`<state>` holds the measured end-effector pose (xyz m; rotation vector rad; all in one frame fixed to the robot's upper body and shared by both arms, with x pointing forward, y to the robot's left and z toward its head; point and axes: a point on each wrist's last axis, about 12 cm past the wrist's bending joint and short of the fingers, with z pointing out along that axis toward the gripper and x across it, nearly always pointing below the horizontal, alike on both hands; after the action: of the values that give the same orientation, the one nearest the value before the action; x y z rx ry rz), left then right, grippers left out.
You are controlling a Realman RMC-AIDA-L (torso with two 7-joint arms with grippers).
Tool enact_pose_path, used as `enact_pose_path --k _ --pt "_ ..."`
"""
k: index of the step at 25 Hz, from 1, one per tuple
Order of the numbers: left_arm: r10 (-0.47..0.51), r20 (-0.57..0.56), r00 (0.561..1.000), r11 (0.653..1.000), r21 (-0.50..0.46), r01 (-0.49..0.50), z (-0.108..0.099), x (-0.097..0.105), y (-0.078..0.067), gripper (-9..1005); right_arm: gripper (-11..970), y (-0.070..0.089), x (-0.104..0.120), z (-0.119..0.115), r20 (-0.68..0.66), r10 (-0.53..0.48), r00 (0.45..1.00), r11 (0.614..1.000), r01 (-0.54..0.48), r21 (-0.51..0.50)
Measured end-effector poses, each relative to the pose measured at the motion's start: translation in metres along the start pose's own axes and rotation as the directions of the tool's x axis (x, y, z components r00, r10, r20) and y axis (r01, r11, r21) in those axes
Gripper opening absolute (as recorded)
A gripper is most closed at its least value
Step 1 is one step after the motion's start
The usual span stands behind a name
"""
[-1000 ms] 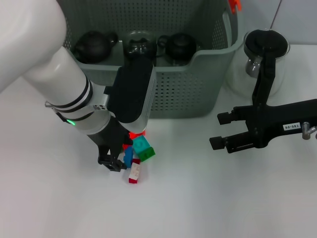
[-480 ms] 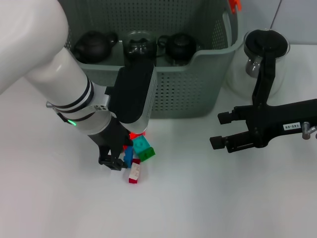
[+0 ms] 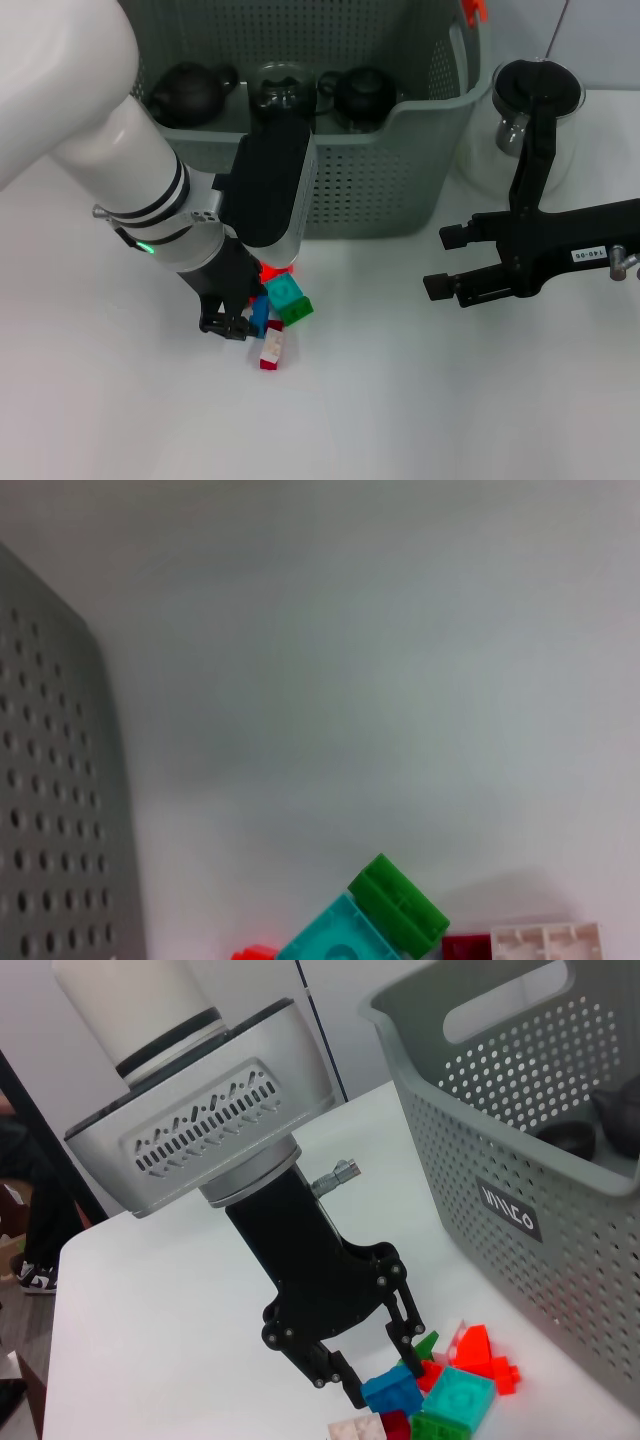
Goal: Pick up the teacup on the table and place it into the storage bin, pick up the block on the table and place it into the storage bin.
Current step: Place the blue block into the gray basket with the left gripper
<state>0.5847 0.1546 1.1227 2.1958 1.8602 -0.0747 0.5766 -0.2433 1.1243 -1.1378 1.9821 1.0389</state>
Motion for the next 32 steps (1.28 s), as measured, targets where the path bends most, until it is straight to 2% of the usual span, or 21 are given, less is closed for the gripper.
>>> enact_pose_path --k 24,28,32 --pt "-0.039 -0.019 0.999 0.999 -0.004 0.039 -0.014 0.004 0.003 435 916 0.000 0.001 0.000 0.002 -0.005 1.000 1.000 0.005 0.000" --pt "-0.078 0.006 0.997 0.997 -0.001 0.078 -0.028 0.009 0.003 438 916 0.000 0.001 0.000 0.002 -0.005 1.000 1.000 0.005 0.001" --pt "-0.126 0.074 0.989 0.992 -0.008 0.127 -0.051 0.017 -0.001 441 916 0.000 0.001 -0.002 0.000 -0.007 1.000 1.000 0.007 0.003"
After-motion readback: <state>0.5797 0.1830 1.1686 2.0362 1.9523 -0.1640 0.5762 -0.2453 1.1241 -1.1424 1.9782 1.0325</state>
